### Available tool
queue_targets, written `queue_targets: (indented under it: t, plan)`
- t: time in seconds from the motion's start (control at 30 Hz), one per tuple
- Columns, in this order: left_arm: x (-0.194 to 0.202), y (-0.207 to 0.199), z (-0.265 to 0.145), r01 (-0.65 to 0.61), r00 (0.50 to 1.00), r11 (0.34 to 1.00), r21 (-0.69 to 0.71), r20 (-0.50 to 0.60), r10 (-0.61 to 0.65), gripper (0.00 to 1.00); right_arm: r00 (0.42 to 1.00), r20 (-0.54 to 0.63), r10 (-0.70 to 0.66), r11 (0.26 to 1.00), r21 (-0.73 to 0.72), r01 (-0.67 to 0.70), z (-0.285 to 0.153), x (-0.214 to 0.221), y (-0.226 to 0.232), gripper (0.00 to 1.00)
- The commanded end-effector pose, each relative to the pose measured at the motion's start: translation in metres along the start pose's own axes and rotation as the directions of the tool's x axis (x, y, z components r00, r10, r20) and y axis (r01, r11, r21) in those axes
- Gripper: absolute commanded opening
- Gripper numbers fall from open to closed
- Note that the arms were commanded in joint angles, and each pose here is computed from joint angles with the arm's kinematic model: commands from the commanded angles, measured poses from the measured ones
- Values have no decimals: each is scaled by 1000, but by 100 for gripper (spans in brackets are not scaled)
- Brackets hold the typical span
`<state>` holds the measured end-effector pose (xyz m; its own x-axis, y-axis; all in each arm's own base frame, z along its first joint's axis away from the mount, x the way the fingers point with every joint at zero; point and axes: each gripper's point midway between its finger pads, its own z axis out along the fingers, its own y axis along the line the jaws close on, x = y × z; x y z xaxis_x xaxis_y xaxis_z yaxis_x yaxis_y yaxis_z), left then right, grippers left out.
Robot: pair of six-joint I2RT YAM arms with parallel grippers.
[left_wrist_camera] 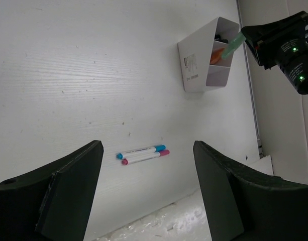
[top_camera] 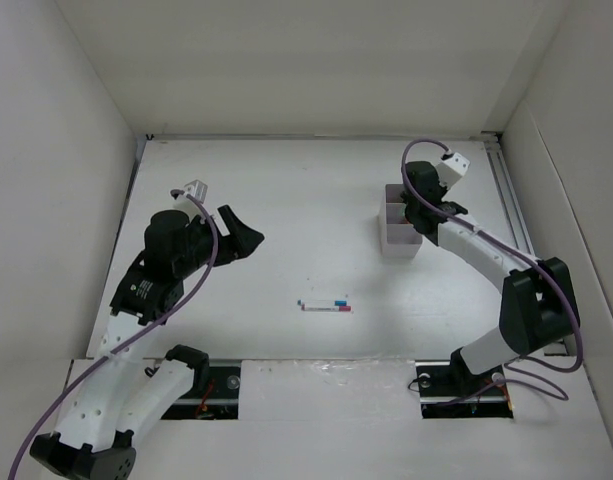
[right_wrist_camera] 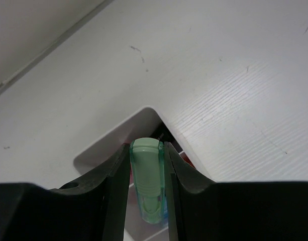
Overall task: Sort the stationery into containers
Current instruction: Place the stationery in the storage box, then pick up the pen from the center of the board.
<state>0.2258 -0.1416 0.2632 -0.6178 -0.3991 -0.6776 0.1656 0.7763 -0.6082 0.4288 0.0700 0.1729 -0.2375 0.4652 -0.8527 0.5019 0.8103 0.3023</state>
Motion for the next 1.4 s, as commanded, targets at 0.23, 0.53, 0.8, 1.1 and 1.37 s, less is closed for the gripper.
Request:
queue_targets:
  t: [0.23, 0.53, 0.8, 1.1, 1.37]
  plan:
    - [-12, -6, 0, -38, 998, 999, 25, 43, 37, 70, 986, 114, 121, 992, 8, -123, -6, -13, 10, 42]
    - [-17, -11, -3, -42, 998, 999, 35, 58, 40, 70, 987, 109, 121, 993, -5, -121, -22, -20, 6, 64]
    - [-35, -17, -14, -56, 992, 998, 14, 111, 54, 70, 919, -312, -242, 840, -541, 37, -132, 61, 68, 9]
    - [-57, -36, -29, -64, 983, 997, 45, 176, 55, 70, 391, -433, -812, 531, -825, 192, -254, 237, 38, 0]
    - [-60, -41, -41, -63, 978, 996, 63, 201, 49, 70, 290, -345, -893, 421, -867, 267, -263, 270, 45, 46]
